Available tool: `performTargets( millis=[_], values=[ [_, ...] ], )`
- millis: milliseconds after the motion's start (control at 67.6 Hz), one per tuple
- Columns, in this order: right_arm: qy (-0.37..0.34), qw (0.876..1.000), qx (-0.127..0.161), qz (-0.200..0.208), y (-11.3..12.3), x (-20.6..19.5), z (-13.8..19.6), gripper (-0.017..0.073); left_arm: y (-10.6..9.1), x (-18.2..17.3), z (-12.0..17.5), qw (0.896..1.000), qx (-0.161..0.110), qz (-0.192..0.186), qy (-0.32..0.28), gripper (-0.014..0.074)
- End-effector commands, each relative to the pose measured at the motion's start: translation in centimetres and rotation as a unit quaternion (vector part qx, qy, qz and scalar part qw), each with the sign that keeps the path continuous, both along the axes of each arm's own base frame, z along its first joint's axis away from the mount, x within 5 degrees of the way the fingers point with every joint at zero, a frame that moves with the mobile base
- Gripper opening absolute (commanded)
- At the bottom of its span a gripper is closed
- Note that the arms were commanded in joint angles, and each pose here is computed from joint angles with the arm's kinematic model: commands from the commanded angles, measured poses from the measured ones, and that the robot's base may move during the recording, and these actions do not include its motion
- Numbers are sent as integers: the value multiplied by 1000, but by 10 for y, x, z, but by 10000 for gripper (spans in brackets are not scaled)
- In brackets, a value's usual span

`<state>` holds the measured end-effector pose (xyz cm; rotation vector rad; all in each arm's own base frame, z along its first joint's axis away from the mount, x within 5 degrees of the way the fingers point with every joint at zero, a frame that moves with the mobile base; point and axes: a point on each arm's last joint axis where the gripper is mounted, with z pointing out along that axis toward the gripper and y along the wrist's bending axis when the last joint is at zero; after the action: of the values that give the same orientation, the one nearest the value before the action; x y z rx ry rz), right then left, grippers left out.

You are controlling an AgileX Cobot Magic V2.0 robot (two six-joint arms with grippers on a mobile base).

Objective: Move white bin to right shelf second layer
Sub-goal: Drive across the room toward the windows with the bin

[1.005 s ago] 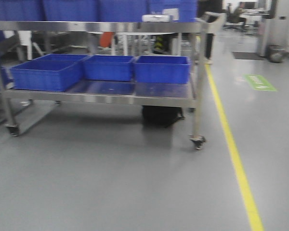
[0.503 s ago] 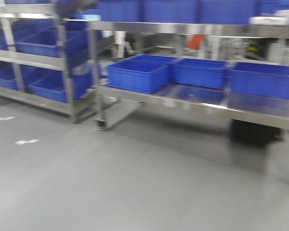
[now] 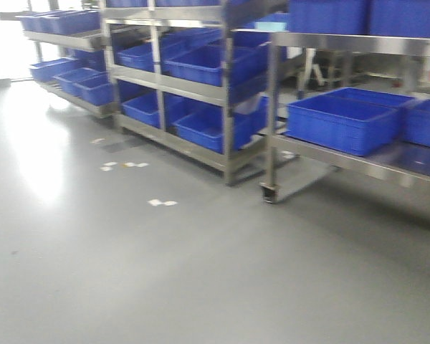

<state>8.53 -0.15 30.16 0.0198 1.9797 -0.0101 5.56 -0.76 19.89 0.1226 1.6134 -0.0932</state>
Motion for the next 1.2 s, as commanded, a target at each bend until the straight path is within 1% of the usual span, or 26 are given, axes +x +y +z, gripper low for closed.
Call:
performTargets(
  millis=[0, 1183],
  values=[
    [-63, 998, 0, -4, -1, 3, 18, 46, 0, 0, -4, 999, -6, 0, -32, 85],
    [-63, 998, 0, -4, -1, 3, 18, 46, 0, 0, -4, 999, -6, 0, -32, 85]
  ],
)
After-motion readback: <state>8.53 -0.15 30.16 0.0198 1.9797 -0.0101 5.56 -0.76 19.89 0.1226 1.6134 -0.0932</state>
